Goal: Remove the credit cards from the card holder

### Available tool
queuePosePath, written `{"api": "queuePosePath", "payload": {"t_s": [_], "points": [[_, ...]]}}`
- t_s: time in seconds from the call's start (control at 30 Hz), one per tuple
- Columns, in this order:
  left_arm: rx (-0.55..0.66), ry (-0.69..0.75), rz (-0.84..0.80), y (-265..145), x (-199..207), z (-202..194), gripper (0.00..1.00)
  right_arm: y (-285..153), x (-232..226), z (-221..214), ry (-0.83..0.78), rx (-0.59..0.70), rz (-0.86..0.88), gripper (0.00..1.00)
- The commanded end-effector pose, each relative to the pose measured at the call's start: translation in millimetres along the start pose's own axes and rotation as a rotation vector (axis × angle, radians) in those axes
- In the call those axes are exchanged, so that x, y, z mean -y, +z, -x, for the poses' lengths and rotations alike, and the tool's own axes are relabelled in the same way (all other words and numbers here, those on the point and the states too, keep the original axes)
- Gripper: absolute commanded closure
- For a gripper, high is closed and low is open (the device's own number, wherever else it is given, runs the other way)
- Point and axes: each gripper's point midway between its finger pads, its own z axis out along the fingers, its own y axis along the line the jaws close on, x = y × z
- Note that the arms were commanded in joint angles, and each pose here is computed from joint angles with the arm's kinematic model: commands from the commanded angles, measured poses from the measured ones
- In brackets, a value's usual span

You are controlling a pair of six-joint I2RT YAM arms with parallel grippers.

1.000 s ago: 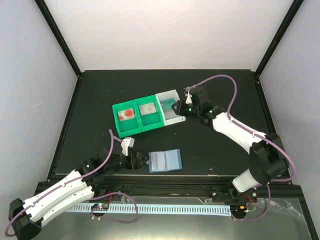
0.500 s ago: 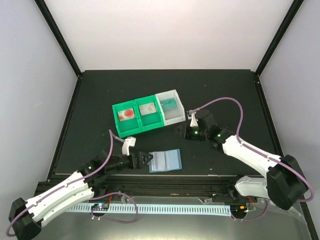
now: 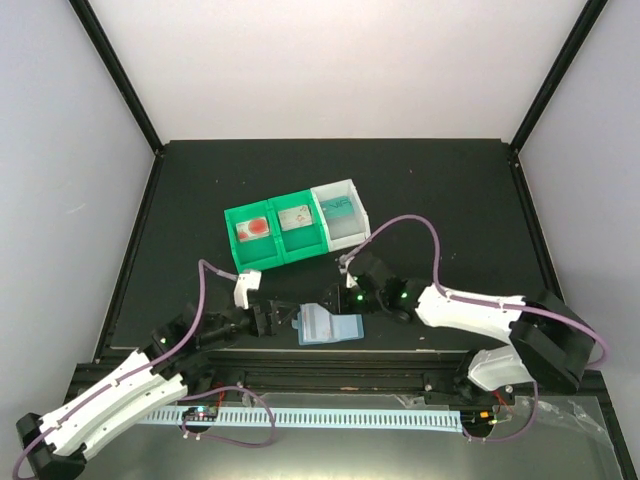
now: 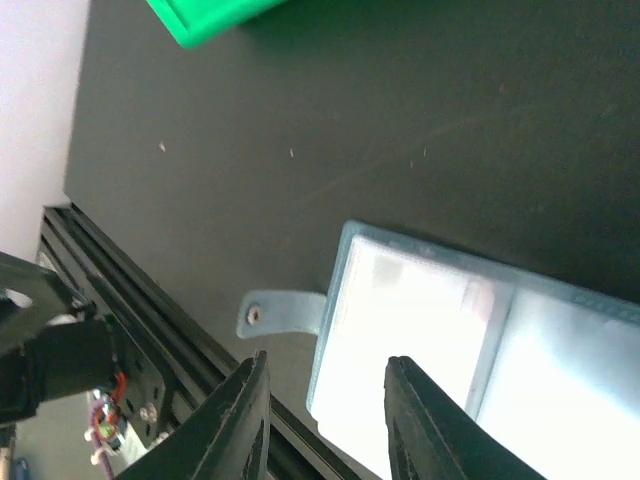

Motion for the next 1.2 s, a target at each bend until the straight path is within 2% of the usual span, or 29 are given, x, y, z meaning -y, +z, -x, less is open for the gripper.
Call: {"api": "queuePosePath", "payload": {"t_s": [0.0,0.37,0.93,1.17], "points": [[0.007,-0.014,-0.006,-11.4,5.0,1.4,0.01,13.9,-7.8,-3.9,-0.011,0.027,-0.026,0.66],[0.054,-0.06,-0.036,-17.9,3.7,2.5,0.01,32.8,20.3,-21.0,-0.034,0.001,-0.18,0.67],[0.017,-0.098,-0.08,-6.7,8.6,-2.4,0.01,44.9,38.3,-38.9,-0.036,-0.051,-0.252,0.68],[-0.007,-0.119,-0.098,2.4,5.1,-9.0,0.01,46.5,56.3,-45.0,-0.032,-0.041,-0.309,0.73]]}}
